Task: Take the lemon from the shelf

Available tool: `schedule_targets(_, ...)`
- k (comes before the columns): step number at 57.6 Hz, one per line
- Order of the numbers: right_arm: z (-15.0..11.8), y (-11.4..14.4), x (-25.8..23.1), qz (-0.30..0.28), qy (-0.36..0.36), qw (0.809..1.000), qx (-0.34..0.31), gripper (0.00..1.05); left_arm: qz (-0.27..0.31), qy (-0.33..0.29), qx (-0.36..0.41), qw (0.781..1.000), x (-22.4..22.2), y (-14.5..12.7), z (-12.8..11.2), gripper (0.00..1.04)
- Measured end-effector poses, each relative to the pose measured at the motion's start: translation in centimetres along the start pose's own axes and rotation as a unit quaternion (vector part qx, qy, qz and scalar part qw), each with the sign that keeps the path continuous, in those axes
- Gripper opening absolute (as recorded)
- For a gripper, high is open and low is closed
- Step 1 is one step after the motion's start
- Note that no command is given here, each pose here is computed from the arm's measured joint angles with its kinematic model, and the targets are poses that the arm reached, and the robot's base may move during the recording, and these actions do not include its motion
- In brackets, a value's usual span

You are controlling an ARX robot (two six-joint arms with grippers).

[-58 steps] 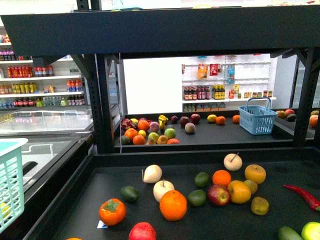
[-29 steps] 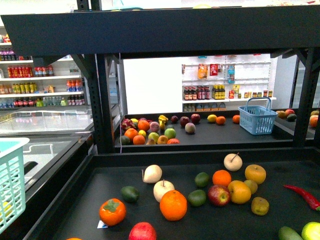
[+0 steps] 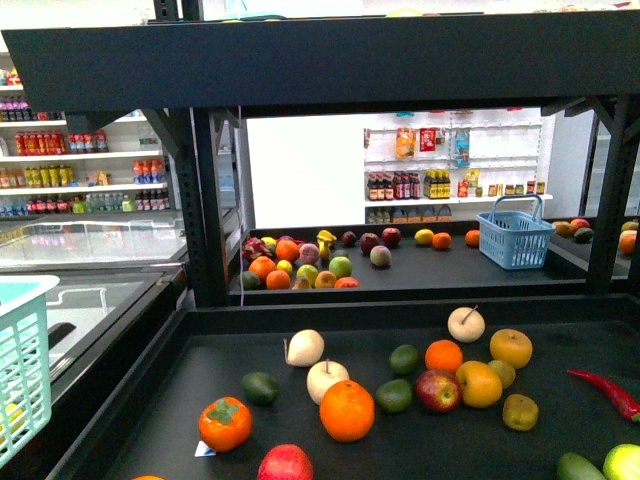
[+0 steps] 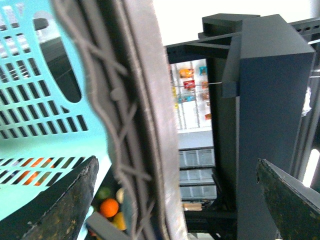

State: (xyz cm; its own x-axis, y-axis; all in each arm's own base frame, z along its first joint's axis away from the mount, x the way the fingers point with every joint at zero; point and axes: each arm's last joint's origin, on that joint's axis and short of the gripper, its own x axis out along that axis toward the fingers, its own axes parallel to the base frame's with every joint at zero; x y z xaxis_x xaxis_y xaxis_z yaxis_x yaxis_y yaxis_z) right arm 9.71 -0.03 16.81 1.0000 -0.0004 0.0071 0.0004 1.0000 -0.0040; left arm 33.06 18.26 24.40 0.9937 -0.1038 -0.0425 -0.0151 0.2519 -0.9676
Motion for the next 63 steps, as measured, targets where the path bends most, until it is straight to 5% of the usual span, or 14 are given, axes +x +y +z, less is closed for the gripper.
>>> schedule_targets(11,0.0,0.0,0.0,0.0,0.0,1.0,0.0,1.02,0.067,-0.012,0.054,0.996,-2.6,-0.7,0.4,0.97)
schedule_targets(19,0.0,0.0,0.0,0.0,0.0,1.0,0.0,1.02,0.066,-0.025,0.11,0.991,-5.8,-4.0,0.7,0.97)
schedule_targets(26,0.0,0.0,0.0,0.0,0.0,1.0,0.0,1.02,0.116,-0.021,0.142,0.983,-9.0,-5.7,-0.6,0.97)
schedule_targets(35,0.0,0.0,0.0,0.0,0.0,1.0,0.0,1.02,0.164,-0.048,0.28,0.945,-14.4,-8.9,-4.2,0.97)
schedule_targets(41,0.0,0.0,0.0,0.0,0.0,1.0,0.0,1.02,0.056,-0.054,0.489,0.869,-17.7,-10.7,-9.4,0.77)
schedule_targets(46,0.0,0.0,0.0,-0.001,0.0,1.0,0.0,1.02,0.041,-0.042,0.571,0.819,-20.7,-8.3,-15.4,0.56)
schedule_targets(58,0.0,0.0,0.0,0.0,0.0,1.0,0.0,1.02,0.034,-0.048,0.602,0.796,-21.3,-3.1,-19.0,0.02)
schedule_targets(63,0.0,0.0,0.0,0.0,0.0,1.0,0.0,1.02,0.044,-0.058,0.605,0.793,-21.2,-2.0,-20.1,0.03)
